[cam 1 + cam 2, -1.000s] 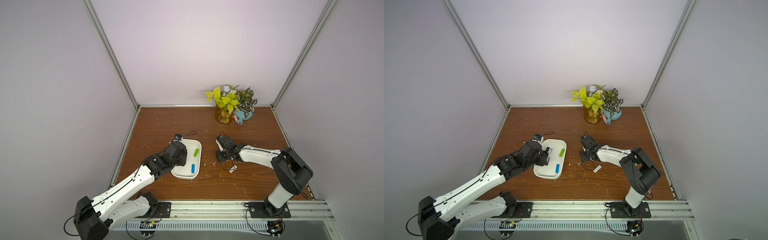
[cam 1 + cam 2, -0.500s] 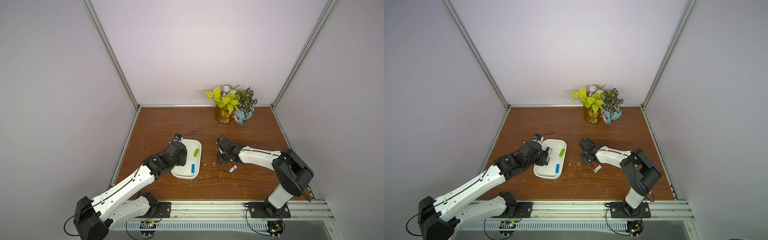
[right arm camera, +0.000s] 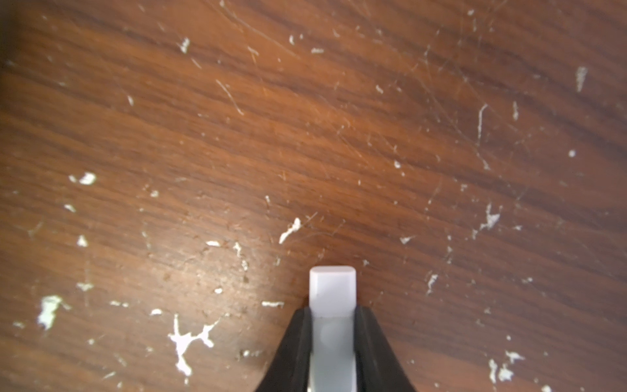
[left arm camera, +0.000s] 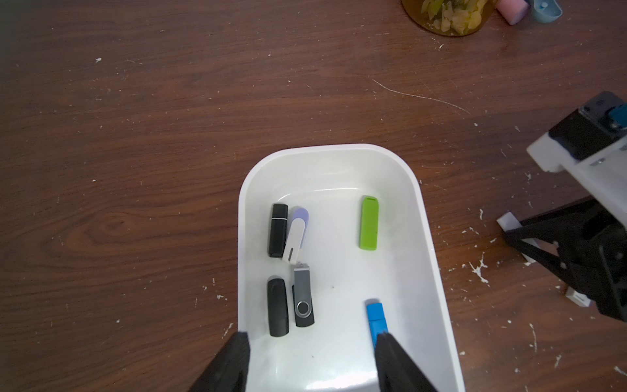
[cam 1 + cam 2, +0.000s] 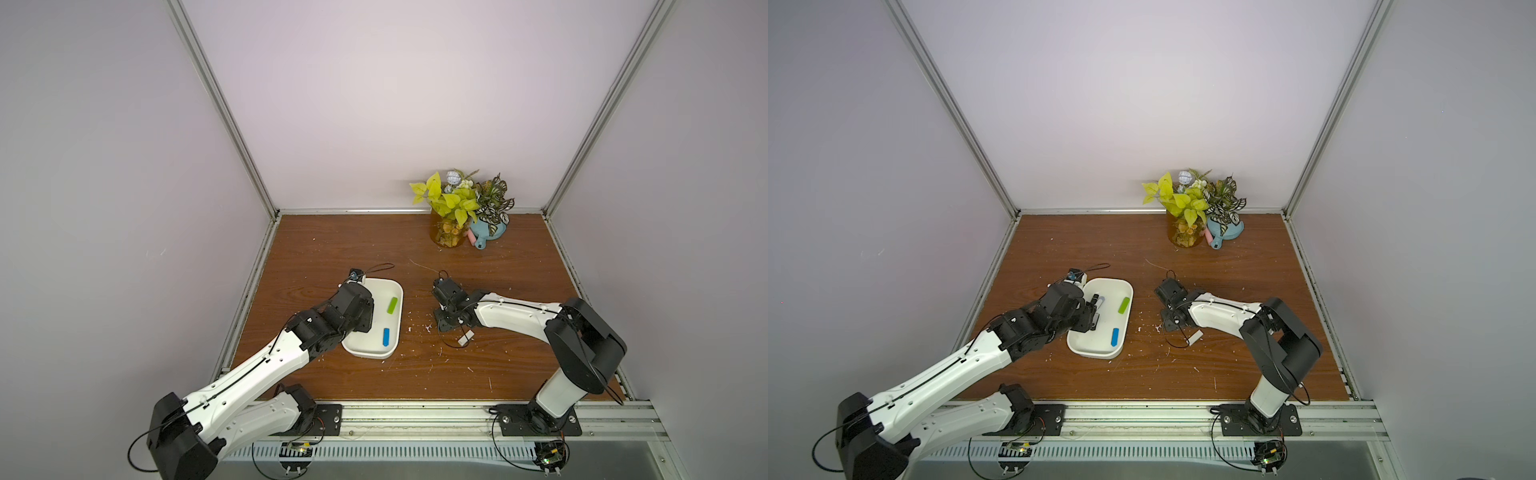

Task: Put the usb flash drive into the storage box
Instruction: Pick up the USB flash from the center of the board.

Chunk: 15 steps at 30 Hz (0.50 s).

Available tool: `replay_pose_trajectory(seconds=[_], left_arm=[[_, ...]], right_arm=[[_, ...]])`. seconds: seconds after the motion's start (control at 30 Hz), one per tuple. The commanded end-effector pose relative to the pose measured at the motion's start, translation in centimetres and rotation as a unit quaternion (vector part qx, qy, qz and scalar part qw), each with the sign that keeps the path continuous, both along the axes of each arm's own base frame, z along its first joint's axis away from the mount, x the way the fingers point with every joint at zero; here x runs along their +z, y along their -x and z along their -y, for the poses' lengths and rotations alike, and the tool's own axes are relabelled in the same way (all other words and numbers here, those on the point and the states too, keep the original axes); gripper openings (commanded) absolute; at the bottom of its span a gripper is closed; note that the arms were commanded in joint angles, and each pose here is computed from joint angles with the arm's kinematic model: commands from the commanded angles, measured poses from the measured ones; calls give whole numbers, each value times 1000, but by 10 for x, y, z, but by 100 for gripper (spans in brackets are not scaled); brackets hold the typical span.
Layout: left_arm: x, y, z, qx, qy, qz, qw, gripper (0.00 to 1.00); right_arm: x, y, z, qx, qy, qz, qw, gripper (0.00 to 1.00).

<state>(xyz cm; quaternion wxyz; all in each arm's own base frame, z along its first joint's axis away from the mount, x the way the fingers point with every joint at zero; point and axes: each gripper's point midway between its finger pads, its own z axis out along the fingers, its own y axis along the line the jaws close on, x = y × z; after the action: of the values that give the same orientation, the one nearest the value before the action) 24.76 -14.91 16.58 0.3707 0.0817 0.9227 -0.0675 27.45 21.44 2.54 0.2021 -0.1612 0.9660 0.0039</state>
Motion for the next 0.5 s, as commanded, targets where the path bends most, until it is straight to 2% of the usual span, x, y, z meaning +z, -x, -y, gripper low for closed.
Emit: replay_pose_trajectory(seconds=[0.0, 0.13, 0.2, 0.37, 0.47], left_arm=[[1, 1, -9, 8, -9, 4, 1000, 59], [14, 0, -17, 25, -4, 29, 999, 59], [22, 0, -23, 37, 1, 46, 998, 59], [42, 1, -38, 66, 12, 85, 994, 59], [50, 2, -44, 80, 20, 102, 991, 60]], right_arm=[[6, 10, 11, -13, 25, -12, 1000, 16], [49, 1, -18, -5, -52, 26, 998, 16], [83, -3, -43, -1, -124, 49, 991, 16], [157, 2, -107, 10, -308, 72, 948, 15], [176, 11, -147, 24, -369, 60, 927, 15]])
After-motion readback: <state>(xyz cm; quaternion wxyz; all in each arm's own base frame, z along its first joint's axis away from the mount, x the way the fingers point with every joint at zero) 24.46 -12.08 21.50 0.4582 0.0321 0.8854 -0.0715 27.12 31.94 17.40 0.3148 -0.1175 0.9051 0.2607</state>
